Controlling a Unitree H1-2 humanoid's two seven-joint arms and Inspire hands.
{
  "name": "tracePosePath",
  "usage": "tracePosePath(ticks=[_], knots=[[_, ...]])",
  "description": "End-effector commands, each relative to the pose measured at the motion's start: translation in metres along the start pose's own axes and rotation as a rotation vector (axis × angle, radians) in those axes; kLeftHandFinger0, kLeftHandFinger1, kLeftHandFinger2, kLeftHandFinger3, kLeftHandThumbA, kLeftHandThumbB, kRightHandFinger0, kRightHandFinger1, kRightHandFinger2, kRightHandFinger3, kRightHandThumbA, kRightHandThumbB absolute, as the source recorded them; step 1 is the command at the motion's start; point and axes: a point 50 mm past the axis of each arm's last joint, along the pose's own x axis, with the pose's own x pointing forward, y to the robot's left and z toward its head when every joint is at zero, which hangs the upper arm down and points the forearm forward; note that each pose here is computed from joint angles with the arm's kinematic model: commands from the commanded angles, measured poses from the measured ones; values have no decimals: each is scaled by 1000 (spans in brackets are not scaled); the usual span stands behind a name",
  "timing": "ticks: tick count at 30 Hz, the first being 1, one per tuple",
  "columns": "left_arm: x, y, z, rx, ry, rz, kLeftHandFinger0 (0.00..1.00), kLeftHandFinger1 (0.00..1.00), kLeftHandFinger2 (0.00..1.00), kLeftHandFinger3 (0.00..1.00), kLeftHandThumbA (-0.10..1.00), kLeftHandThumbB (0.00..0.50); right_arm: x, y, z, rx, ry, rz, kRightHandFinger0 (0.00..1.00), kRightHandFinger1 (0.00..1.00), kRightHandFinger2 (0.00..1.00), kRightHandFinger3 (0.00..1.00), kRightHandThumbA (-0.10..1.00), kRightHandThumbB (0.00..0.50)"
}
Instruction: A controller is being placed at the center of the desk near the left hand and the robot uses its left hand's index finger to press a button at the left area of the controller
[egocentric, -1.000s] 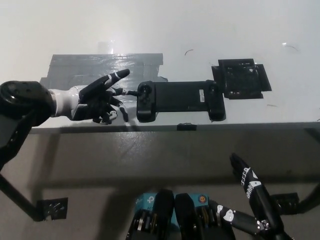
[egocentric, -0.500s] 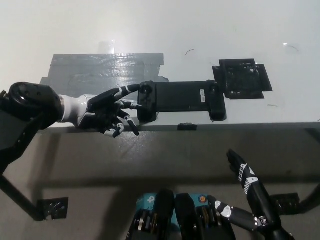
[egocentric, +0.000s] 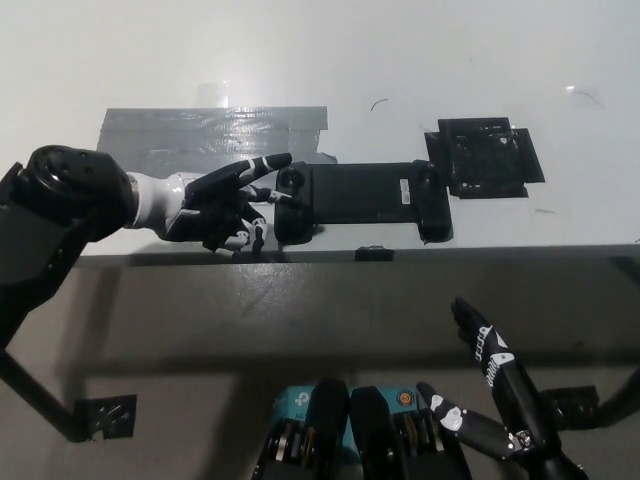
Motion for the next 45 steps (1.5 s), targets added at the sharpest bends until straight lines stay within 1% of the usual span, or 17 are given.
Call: tracePosePath(ticks=[1,4,5,7,8,12,19,21,23,24,30,34,36,38,40,42,45], knots=[[-15,18,36,43,-17,48,0,0,287,1000,1000,442,4,1,9,-7,-33,15,1000,1000,1000,1000,672,202],[-14,18,38,63,-3,63,0,1,284,1000,1000,447,3,1,9,-6,-35,18,1000,1000,1000,1000,667,200],[-13,19,38,61,1,58,0,10,302,1000,1000,458,3,1,9,-8,-33,20,1000,1000,1000,1000,667,201],[-13,19,38,60,0,60,0,41,329,1000,1000,452,4,2,10,-8,-35,22,1000,1000,1000,1000,664,199],[-13,20,39,64,9,66,0,40,330,1000,1000,464,5,2,10,-7,-34,26,1000,1000,1000,1000,652,196],[-11,24,31,38,32,74,0,2,301,1000,1000,460,3,4,9,-8,-27,36,1000,1000,1000,1000,649,192],[-15,34,33,19,48,110,0,0,287,1000,1000,463,10,4,12,-19,-34,39,1000,1000,1000,1000,666,199],[-15,32,31,30,48,114,1,0,177,1000,1000,458,10,3,12,-21,-36,41,1000,1000,1000,1000,665,193],[-15,30,25,30,49,119,0,0,6,1000,1000,456,10,4,12,-22,-37,49,1000,1000,1000,1000,659,194],[-16,30,23,32,51,123,0,0,0,1000,1000,458,11,5,11,-19,-37,52,1000,1000,1000,1000,657,196],[-15,28,20,44,68,129,0,0,0,1000,1000,434,15,7,11,-13,-40,57,1000,1000,1000,1000,659,199],[-13,27,19,43,70,122,0,0,0,1000,1000,433,16,8,12,-9,-42,58,1000,1000,1000,1000,657,201],[-12,27,20,45,72,126,0,0,20,1000,1000,432,17,8,13,-9,-42,62,1000,1000,1000,1000,654,200],[-12,26,21,65,80,135,0,0,103,1000,1000,442,18,9,14,-10,-43,60,1000,1000,1000,1000,648,201],[-10,26,20,58,82,128,0,0,112,1000,1000,447,18,9,14,-4,-43,61,1000,1000,1000,1000,644,204],[-9,25,19,53,83,124,0,0,121,1000,1000,428,18,9,15,-6,-48,63,1000,1000,1000,1000,630,202],[-7,24,18,50,83,119,0,0,126,1000,1000,434,19,8,16,-9,-54,64,1000,1000,1000,1000,633,206]])
